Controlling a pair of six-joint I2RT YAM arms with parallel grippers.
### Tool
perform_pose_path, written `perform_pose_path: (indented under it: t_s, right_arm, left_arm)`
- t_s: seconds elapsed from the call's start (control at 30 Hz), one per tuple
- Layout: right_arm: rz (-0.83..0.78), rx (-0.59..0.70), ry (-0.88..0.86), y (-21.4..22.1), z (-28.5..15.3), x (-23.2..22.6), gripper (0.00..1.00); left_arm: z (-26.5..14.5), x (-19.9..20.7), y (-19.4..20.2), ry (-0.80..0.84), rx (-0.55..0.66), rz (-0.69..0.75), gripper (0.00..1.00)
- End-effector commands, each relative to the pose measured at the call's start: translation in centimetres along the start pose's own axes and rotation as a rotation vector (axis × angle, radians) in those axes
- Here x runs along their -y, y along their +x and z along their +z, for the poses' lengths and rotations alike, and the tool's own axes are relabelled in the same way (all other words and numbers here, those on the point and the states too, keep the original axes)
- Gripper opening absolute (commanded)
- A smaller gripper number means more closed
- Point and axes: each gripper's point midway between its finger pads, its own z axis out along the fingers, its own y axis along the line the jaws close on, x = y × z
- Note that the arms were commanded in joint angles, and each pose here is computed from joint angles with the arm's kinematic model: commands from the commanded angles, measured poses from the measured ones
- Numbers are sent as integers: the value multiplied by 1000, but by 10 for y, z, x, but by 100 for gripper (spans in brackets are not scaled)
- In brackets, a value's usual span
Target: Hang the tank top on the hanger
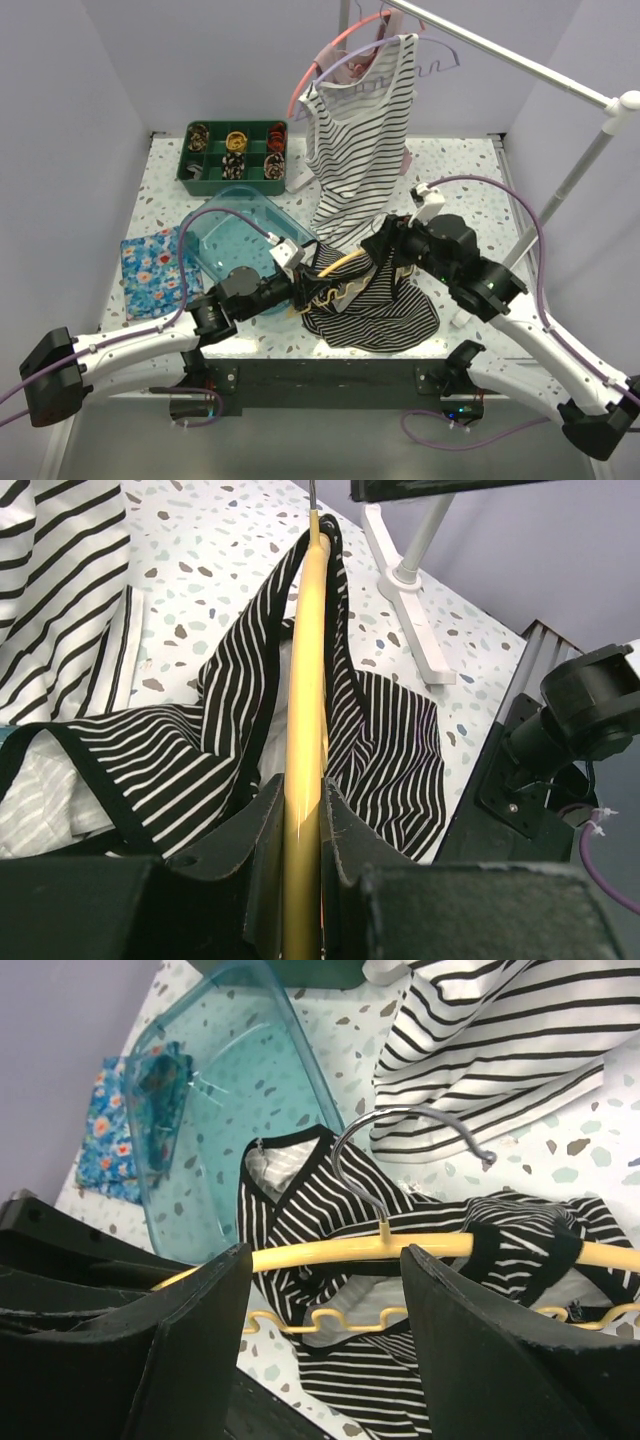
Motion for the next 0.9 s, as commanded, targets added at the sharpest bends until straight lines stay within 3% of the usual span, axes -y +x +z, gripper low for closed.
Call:
perform_pose_path:
  t_s: [0.0,0.3,0.87]
  right_arm:
    - [-51,138,87,-34,7,7,65]
    - [-93,154,121,-37,23,4,49]
    - [-119,123,193,-12,34,20,40]
  left_arm:
    - [2,25,-59,91,173,-15,0]
    - [3,30,-60,114,165,-19,0]
    - [10,33,-65,118,168,-54,0]
